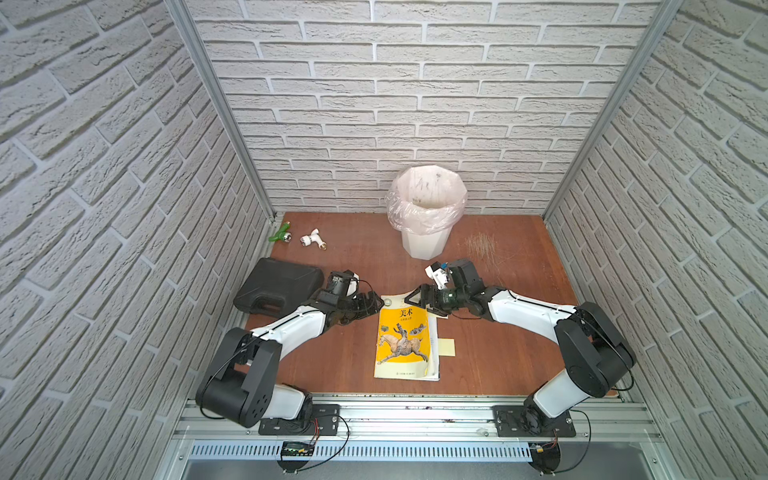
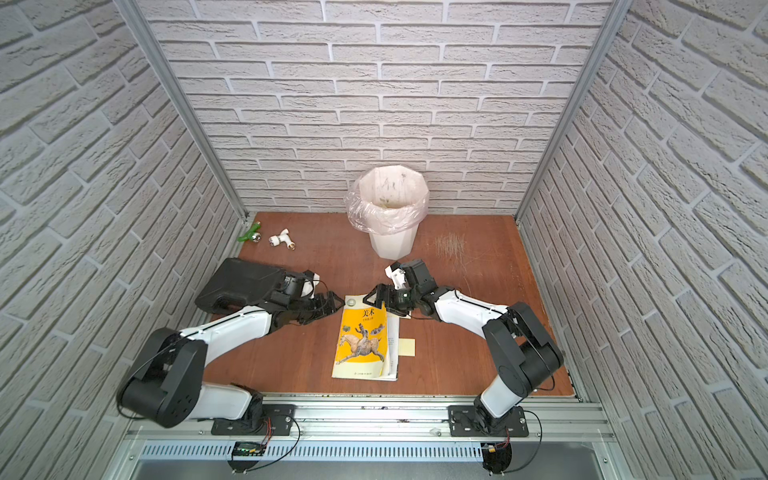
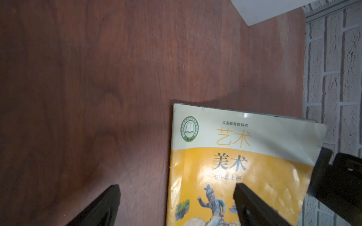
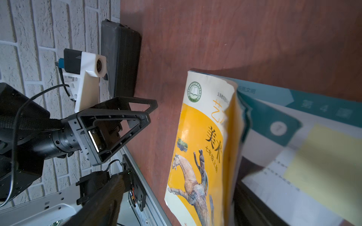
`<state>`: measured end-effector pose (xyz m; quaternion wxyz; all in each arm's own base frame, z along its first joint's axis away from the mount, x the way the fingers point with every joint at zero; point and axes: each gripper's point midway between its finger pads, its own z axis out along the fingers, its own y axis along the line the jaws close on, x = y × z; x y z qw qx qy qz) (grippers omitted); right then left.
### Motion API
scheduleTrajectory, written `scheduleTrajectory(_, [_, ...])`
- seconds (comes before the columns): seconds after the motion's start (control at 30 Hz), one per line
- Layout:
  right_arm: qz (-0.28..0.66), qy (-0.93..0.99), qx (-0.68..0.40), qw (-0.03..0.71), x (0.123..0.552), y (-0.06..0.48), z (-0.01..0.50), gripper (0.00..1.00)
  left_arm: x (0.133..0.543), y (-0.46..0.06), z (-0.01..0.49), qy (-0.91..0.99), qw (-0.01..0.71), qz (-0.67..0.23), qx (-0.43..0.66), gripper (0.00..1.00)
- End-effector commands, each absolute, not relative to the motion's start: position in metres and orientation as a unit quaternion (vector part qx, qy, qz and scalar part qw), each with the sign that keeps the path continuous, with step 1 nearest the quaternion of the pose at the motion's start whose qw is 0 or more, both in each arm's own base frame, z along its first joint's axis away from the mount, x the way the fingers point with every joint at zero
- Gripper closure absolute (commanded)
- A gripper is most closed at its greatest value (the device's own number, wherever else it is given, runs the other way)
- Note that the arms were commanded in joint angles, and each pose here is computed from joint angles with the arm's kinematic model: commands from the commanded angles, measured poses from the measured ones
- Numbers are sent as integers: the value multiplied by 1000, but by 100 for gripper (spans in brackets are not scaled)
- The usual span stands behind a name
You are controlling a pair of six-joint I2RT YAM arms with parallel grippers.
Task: Peel off the used sticky note
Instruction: Open the book at the center of the board.
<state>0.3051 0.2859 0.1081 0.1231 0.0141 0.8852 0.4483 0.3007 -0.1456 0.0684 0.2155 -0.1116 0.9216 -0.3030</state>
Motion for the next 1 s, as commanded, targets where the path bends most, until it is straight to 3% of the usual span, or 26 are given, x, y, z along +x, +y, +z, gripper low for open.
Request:
scheduleTrajectory(0.0, [489,864,-5,124,300,304,126,14,296,-133,92,925,235,-282,-98,4])
scheduleTrajectory(0.67, [507,856,-61,81,303,397,132,15,230,-74,237,887,392,-223,-103,2])
scheduleTrajectory(0.97, [524,848,-58,47,325,440,112,15,218,-83,245,881,392,-250,-84,3])
